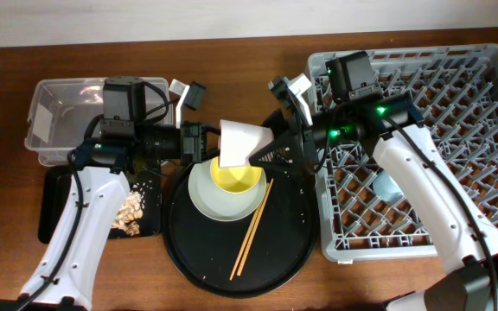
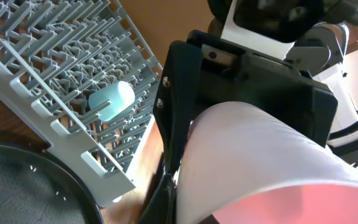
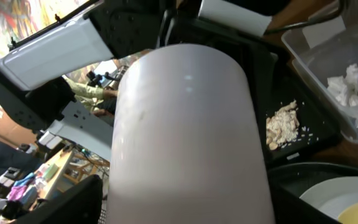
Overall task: Sort waste into correct bins and load items into the dishwasher rack
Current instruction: 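Hand the pink cup from the left gripper to the right gripper, then place the pink cup upside down in the dish rack with the right gripper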
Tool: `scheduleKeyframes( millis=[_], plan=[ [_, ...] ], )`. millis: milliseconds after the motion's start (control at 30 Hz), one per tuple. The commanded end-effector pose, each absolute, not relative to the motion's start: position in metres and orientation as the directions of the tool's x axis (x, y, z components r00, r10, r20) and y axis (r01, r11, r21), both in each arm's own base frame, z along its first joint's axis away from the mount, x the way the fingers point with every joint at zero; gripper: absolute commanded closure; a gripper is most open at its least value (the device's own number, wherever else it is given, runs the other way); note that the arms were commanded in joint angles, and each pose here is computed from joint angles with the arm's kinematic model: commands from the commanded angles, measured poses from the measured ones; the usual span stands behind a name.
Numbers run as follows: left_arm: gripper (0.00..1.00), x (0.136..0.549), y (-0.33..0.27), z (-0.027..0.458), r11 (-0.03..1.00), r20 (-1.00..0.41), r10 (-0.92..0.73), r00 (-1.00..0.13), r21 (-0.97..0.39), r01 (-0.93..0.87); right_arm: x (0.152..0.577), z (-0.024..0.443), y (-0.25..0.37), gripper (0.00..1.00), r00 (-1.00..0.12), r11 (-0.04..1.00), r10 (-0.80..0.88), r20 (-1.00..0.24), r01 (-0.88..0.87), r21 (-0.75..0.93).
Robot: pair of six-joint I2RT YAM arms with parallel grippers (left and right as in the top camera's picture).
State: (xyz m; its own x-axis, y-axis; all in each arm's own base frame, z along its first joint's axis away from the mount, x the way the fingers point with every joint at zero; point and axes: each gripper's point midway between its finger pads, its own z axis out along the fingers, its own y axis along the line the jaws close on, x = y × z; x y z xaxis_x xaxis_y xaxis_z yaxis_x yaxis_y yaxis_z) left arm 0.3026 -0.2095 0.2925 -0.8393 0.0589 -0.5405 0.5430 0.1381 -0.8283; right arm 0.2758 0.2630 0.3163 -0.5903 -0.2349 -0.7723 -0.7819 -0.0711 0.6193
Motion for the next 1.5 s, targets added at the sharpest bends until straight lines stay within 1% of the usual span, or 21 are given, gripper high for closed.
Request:
scheduleKeyframes(
  millis=[0,133,233,333,367,400,433,500,533,567,600,667,767,800,867,933,967,1033,1100,1300,1467],
  plan=[
    [1.0,0.305,-0.209,0.291,0.146,-0.536,0.056,-0.842,-0.83,0.538,0.273,0.323,0.265,0.21,-0.561,-0.119,-0.219,-0.798,-0.797,0.593],
    [1.0,0.305,-0.209,0.291,0.146,-0.536,0.056,-0.842,-0.83,0.538,0.274,0.324,0.266,0.27,-0.554,-0.121,-0.217,-0.804,-0.802,0.585],
    [1.0,0.305,-0.209,0.291,0.146,-0.536,0.056,-0.842,-0.83,0.538,0.274,0.324,0.266,0.36,-0.552,-0.121,-0.217,-0.805,-0.803,0.583],
    [1.0,0.305,-0.209,0.291,0.147,-0.537,0.056,-0.842,-0.829,0.539,0.275,0.323,0.266,0.41,-0.552,-0.113,-0.219,-0.805,-0.805,0.583],
    [0.94,0.306,-0.209,0.29,0.155,-0.538,0.054,-0.841,-0.828,0.539,0.277,0.319,0.266,0.43,-0.552,-0.089,-0.227,-0.803,-0.809,0.581],
    [0.81,0.309,-0.209,0.287,0.174,-0.537,0.05,-0.842,-0.825,0.537,0.28,0.315,0.266,0.44,-0.556,-0.059,-0.238,-0.797,-0.81,0.583],
    [0.69,0.315,-0.207,0.28,0.228,-0.53,0.037,-0.847,-0.821,0.524,0.285,0.304,0.265,0.45,-0.569,0.009,-0.262,-0.779,-0.809,0.588],
    [0.56,0.333,-0.192,0.244,0.455,-0.491,-0.001,-0.871,-0.776,0.437,0.298,0.277,0.258,0.49,-0.601,0.176,-0.321,-0.732,-0.797,0.577],
    [0.54,0.337,-0.181,0.226,0.555,-0.487,0.004,-0.873,-0.725,0.407,0.308,0.254,0.247,0.49,-0.643,0.326,-0.362,-0.675,-0.765,0.555],
    [0.53,0.34,-0.167,0.212,0.636,-0.475,0.002,-0.88,-0.678,0.368,0.312,0.244,0.239,0.49,-0.659,0.395,-0.383,-0.647,-0.75,0.53],
    [0.51,0.343,-0.154,0.205,0.688,-0.47,-0.009,-0.883,-0.644,0.335,0.317,0.236,0.224,0.49,-0.684,0.481,-0.399,-0.611,-0.723,0.495],
    [0.5,0.347,-0.112,0.197,0.801,-0.471,-0.062,-0.88,-0.55,0.238,0.326,0.237,0.192,0.49,-0.722,0.608,-0.395,-0.568,-0.669,0.427],
    [0.49,0.344,-0.071,0.199,0.878,-0.491,-0.107,-0.865,-0.455,0.149,0.337,0.242,0.141,0.48,-0.79,0.77,-0.355,-0.501,-0.55,0.322],
    [0.46,0.341,-0.054,0.201,0.901,-0.493,-0.137,-0.859,-0.422,0.099,0.342,0.247,0.107,0.49,-0.843,0.862,-0.282,-0.458,-0.432,0.265],
    [0.45,0.333,-0.032,0.205,0.917,-0.494,-0.181,-0.851,-0.397,0.036,0.347,0.259,0.059,0.5,-0.896,0.949,-0.13,-0.424,-0.237,0.209],
    [0.45,0.33,-0.021,0.209,0.92,-0.496,-0.209,-0.843,-0.392,0.003,0.349,0.271,0.021,0.5,-0.906,0.975,0.014,-0.423,-0.082,0.208],
    [0.45,0.33,-0.021,0.209,0.92,-0.496,-0.21,-0.843,-0.392,0.002,0.35,0.271,0.009,0.51,-0.905,0.977,0.046,-0.424,-0.047,0.206],
    [0.45,0.33,-0.021,0.209,0.92,-0.496,-0.21,-0.843,-0.392,0.002,0.351,0.263,-0.023,0.51,-0.908,0.98,0.148,-0.392,0.08,0.184],
    [0.45,0.33,-0.021,0.209,0.92,-0.496,-0.21,-0.843,-0.392,0.002,0.355,0.247,-0.044,0.51,-0.918,0.978,0.188,-0.35,0.141,0.155],
    [0.45,0.328,-0.021,0.208,0.919,-0.489,-0.21,-0.846,-0.393,-0.001,0.361,0.197,-0.072,0.5,-0.954,0.975,0.221,-0.202,0.215,0.048],
    [0.45,0.328,-0.021,0.208,0.919,-0.489,-0.21,-0.847,-0.393,-0.001,0.364,0.183,-0.074,0.5,-0.961,0.975,0.222,-0.166,0.218,0.038]
  ],
)
